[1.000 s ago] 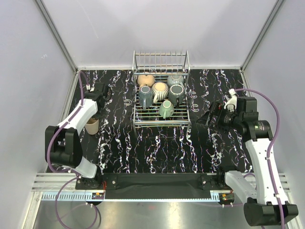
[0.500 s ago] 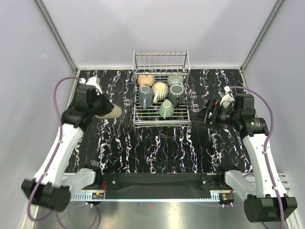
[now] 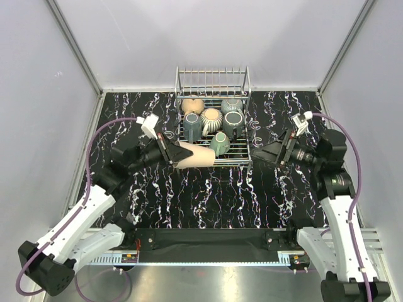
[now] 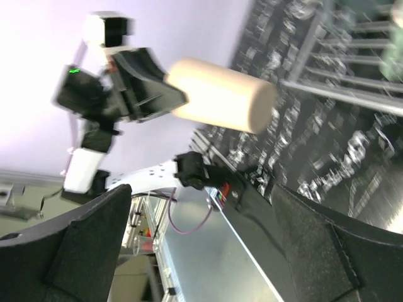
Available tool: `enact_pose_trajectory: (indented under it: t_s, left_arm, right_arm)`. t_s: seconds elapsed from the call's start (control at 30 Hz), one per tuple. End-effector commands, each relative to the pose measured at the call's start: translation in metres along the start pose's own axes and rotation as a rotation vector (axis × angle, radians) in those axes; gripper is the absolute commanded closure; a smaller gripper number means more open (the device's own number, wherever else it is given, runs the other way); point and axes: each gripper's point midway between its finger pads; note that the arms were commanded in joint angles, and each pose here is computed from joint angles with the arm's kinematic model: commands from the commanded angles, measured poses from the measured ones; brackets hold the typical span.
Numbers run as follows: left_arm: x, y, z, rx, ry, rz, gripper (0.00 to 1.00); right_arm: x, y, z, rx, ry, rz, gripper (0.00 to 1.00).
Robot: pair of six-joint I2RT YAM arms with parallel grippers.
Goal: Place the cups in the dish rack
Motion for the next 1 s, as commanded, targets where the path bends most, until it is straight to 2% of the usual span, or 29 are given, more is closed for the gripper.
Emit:
enact_pose_trajectory:
  t_s: [0.0, 0.27, 0.47, 0.57, 0.97]
  left_arm:
    - [0.042, -0.057, 0.014, -0.224, -0.179, 0.003, 1.00]
    - [0.061, -0.095, 0.026, -0.402, -0.281, 0.075, 1.00]
    - [0.074, -0.110, 0.036, -0.494, -0.368, 0.132, 1.00]
    - [0.075, -0.111, 0.036, -0.503, -0.377, 0.144, 1.00]
    - [0.075, -0.121, 0.040, -0.574, -0.396, 0.224, 1.00]
  right_arm:
    - [-0.006, 0.058, 0.012, 0.188, 0.016, 0.137, 0.01]
    - [0.005, 0.072, 0.002, 0.241, 0.051, 0.113, 0.00]
    - [-0.001, 0.072, -0.029, 0.232, 0.134, 0.091, 0.00]
    - [-0.007, 0.077, -0.043, 0.202, 0.139, 0.114, 0.00]
    - [-0.023, 0.094, -0.066, 0.275, 0.182, 0.139, 0.00]
Point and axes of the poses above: each gripper's point midway between its finger pads, its own z axis back along the fingers, its own y axis along the line the jaws close on, x = y × z, and after that the axes turned 15 degrees about -z, right-handed
